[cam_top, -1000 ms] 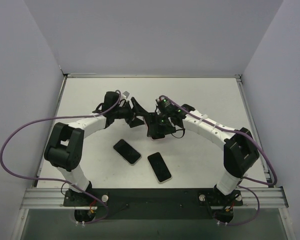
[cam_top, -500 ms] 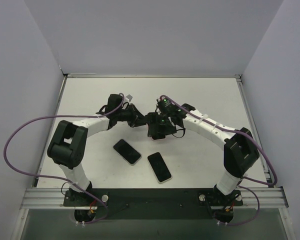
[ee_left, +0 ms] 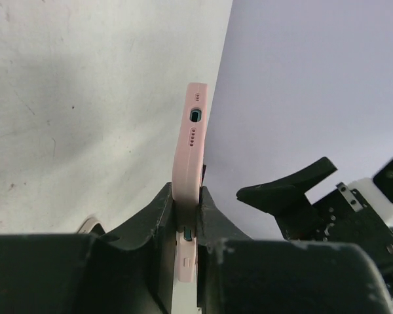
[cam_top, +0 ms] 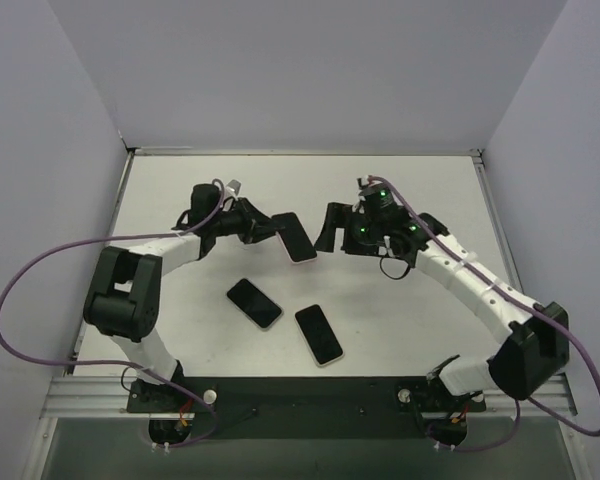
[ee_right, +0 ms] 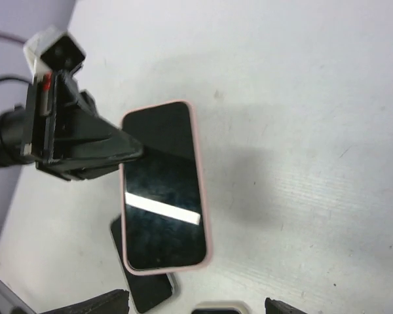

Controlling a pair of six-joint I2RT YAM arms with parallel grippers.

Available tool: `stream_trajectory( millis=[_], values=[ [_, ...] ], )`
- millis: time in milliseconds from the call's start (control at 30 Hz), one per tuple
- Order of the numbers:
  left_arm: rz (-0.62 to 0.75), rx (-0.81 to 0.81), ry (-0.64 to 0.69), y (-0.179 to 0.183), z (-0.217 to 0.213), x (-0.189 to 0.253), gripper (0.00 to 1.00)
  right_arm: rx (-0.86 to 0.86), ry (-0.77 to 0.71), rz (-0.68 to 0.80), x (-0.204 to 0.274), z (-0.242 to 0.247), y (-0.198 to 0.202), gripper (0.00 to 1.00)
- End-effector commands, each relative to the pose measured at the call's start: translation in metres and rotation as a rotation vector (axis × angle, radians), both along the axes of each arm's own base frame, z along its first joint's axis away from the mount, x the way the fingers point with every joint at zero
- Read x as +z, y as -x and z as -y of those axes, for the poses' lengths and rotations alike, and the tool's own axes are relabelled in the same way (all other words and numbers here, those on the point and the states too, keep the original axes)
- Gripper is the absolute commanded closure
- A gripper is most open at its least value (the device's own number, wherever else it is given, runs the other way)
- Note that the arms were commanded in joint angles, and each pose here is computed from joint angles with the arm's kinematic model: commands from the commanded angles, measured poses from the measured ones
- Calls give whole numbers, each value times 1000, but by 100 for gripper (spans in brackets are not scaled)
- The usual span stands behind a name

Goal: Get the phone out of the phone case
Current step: Pick up the phone at the center of the board.

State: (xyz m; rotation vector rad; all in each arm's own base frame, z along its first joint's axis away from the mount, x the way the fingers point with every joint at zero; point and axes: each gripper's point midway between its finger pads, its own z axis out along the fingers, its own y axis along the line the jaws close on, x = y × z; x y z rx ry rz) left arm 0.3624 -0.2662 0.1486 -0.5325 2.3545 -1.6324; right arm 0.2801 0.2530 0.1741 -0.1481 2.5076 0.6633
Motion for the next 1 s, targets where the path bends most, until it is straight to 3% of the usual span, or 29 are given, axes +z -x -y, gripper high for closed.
stream_trajectory(
  millis=[0,33,100,200,267,300,333,433,767,967],
  values=[
    [242,46,139,-13,-28,84,100,-88,-204,4,5,15,1,21],
    [262,45,153,-12,-32,90,100,-92,-303,75,21,4,-9,24],
    [333,57,201,-11,-42,110,100,-104,-360,110,26,1,-10,25],
    [407,36,296,-3,-48,136,100,-118,-439,24,26,-6,-10,24],
    [393,23,347,1,-48,143,100,-91,-580,-38,36,-17,-9,27],
    [420,16,362,3,-48,148,100,-81,-651,-24,41,-21,-8,28],
    [412,14,368,3,-48,148,100,-33,-799,116,77,-28,-17,28],
    [404,13,365,4,-48,146,100,-24,-937,129,87,-31,-14,30],
    [399,15,351,5,-47,146,100,20,-1128,158,118,-44,-21,35],
    [400,19,347,4,-47,147,100,38,-1137,155,123,-50,-20,47]
  ],
)
